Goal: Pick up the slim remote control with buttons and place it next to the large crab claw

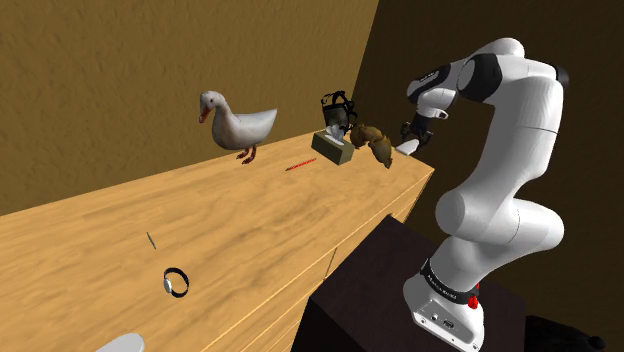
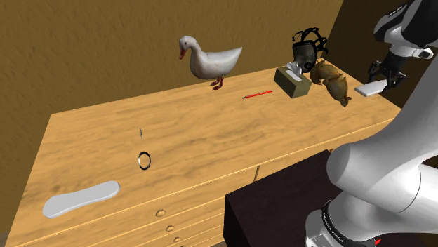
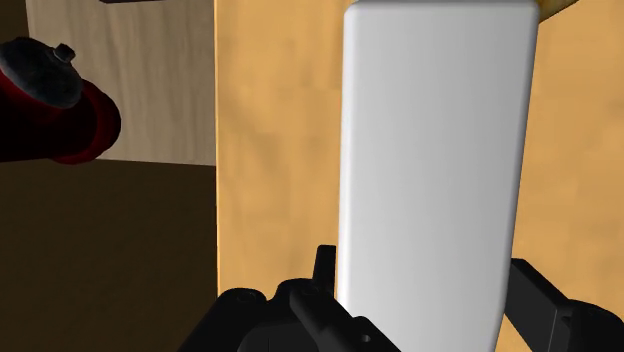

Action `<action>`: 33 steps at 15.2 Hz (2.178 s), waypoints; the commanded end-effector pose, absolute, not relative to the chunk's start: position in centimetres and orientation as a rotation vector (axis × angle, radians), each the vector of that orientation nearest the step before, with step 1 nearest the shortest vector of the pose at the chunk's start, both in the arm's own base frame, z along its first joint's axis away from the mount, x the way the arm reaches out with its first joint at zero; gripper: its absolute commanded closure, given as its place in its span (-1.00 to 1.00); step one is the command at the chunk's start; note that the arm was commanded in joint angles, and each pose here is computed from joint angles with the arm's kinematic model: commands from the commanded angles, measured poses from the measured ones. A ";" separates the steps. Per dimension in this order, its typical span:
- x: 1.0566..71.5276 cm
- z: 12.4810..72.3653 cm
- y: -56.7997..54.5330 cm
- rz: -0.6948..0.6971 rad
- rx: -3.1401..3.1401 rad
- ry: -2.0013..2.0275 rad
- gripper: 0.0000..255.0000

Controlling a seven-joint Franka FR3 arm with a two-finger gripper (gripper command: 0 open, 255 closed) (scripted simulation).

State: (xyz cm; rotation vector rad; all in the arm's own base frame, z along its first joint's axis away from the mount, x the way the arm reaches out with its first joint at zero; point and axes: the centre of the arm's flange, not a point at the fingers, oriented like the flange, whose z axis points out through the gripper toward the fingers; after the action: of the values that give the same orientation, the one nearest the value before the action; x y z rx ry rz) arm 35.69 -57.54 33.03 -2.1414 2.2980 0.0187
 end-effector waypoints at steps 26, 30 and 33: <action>35.7 24.2 -57.3 0.017 -2.141 2.298 -1.00; 35.7 25.6 -57.6 0.017 -2.142 2.298 -1.00; 35.7 29.2 -57.6 0.017 -2.142 2.298 -1.00</action>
State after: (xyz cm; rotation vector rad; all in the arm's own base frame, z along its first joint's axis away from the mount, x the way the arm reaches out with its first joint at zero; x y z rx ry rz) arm 35.61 -57.64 28.19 -2.1416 2.2984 0.0155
